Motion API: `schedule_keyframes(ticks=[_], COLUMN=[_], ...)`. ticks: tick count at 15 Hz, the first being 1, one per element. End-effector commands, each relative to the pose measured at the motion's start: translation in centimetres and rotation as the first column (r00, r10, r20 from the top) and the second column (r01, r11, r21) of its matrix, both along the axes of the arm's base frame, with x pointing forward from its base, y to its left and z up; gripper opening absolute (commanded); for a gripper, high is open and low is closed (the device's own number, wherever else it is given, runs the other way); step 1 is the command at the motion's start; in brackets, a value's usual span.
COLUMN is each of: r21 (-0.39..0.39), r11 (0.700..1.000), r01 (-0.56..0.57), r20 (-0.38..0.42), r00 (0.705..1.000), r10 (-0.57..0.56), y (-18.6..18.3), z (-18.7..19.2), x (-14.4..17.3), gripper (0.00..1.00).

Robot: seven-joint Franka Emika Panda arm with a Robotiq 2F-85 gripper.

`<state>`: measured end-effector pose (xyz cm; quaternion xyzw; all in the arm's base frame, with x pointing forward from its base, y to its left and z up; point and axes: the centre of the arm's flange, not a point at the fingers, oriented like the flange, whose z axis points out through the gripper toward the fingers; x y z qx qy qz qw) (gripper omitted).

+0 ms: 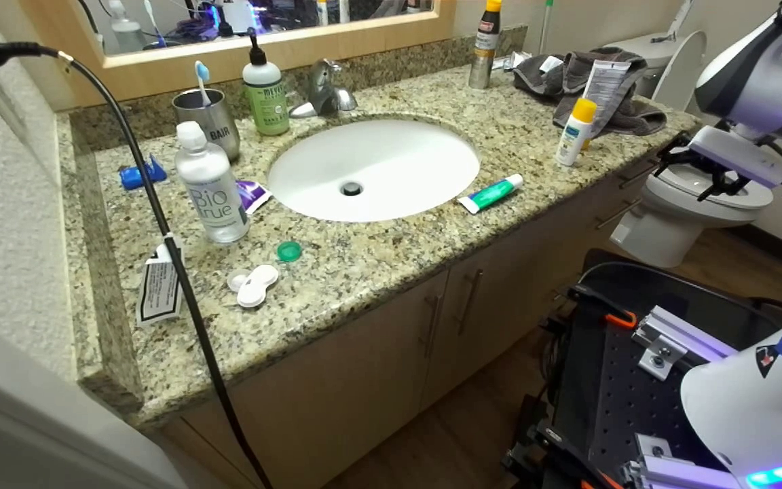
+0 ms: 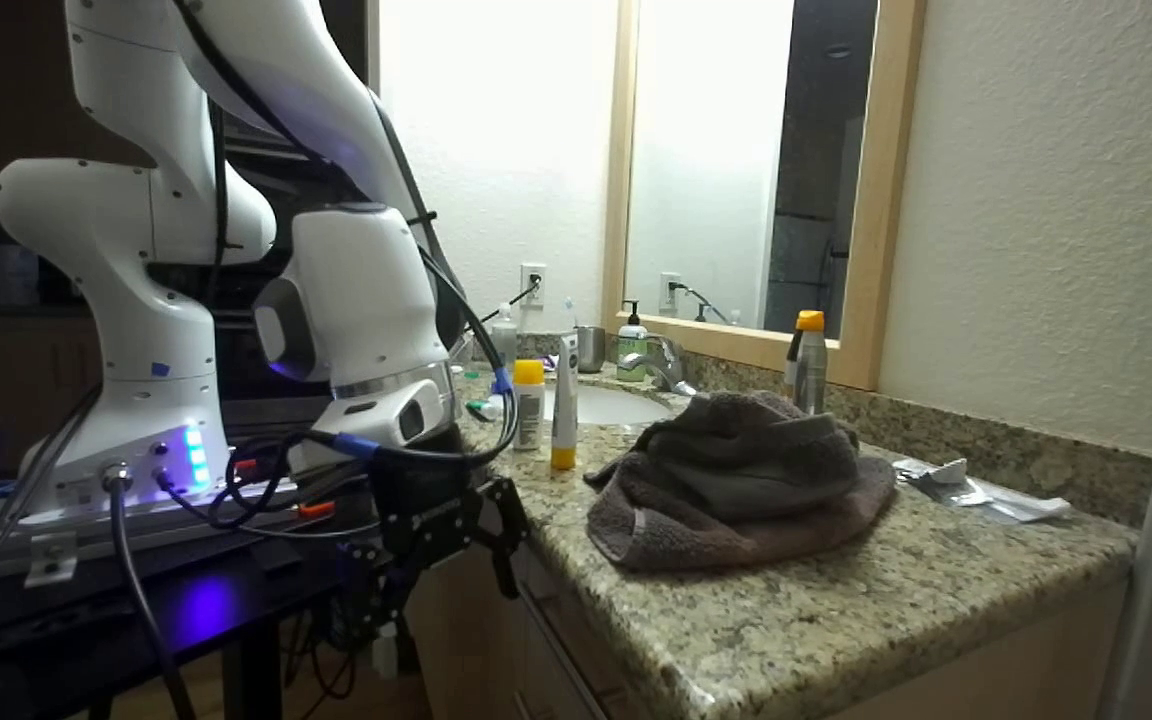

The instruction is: Close the upper drawer

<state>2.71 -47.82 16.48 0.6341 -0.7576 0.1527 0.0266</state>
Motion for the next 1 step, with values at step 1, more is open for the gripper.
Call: schedule_keyframes(ticks=[1], r21=[-0.014], r11=[1.0], r01=[-0.013], r20=[0.013], r00=[1.0], r10=[0.013], y=[-0.37], z=[0.94], x=[-0.27], gripper=[1.0])
